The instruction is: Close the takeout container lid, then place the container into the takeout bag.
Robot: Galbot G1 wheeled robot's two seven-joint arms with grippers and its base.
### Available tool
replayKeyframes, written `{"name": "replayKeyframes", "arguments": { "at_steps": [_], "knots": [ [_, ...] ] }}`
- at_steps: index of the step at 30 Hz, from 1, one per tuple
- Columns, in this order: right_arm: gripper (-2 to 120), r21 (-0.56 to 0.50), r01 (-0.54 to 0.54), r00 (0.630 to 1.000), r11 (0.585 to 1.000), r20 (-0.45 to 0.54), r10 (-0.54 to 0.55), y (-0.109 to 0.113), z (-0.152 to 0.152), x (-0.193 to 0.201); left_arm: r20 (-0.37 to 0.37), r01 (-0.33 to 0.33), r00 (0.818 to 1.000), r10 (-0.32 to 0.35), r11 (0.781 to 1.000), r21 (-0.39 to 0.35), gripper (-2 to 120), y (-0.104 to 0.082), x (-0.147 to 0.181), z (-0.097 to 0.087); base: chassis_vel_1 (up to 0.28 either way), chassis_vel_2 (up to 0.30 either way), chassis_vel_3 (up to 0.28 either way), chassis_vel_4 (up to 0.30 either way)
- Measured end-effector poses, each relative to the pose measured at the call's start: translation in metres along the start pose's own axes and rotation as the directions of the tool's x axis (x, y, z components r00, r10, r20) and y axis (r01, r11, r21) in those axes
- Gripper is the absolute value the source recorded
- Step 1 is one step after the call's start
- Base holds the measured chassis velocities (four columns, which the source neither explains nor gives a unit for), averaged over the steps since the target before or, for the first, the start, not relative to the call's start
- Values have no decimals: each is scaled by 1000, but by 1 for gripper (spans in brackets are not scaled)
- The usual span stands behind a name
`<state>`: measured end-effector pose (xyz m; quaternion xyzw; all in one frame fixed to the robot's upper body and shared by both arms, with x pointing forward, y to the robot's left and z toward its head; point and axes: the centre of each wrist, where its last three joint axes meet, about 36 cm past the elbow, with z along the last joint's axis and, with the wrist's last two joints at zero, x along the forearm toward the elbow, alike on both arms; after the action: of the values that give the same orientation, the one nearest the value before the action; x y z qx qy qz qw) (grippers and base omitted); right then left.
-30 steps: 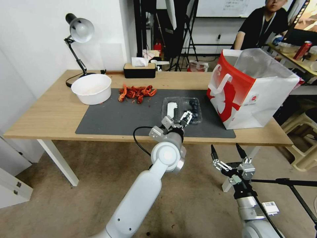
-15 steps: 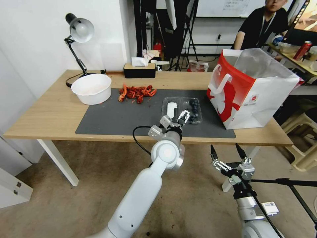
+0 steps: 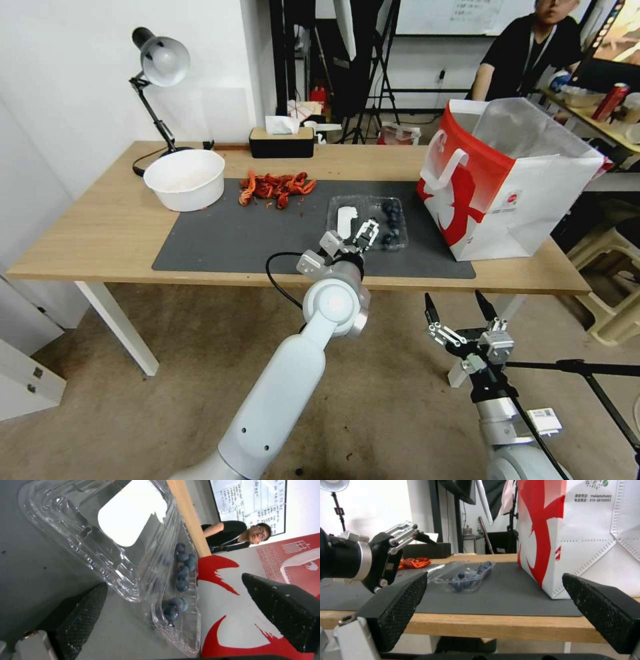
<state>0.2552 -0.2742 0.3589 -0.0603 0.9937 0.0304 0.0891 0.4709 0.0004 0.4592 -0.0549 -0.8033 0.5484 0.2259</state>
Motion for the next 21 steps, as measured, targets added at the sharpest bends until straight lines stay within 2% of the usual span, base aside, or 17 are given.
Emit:
{"name": "replayKeyframes", "arguments": {
  "at_steps": [21],
  "knots": [
    [100, 0, 0, 1000, 1000, -4, 0, 2, 0, 3, 30, -27, 999, 25, 998, 53, 100, 6, -2, -8, 0, 0, 0, 0]
  ]
}}
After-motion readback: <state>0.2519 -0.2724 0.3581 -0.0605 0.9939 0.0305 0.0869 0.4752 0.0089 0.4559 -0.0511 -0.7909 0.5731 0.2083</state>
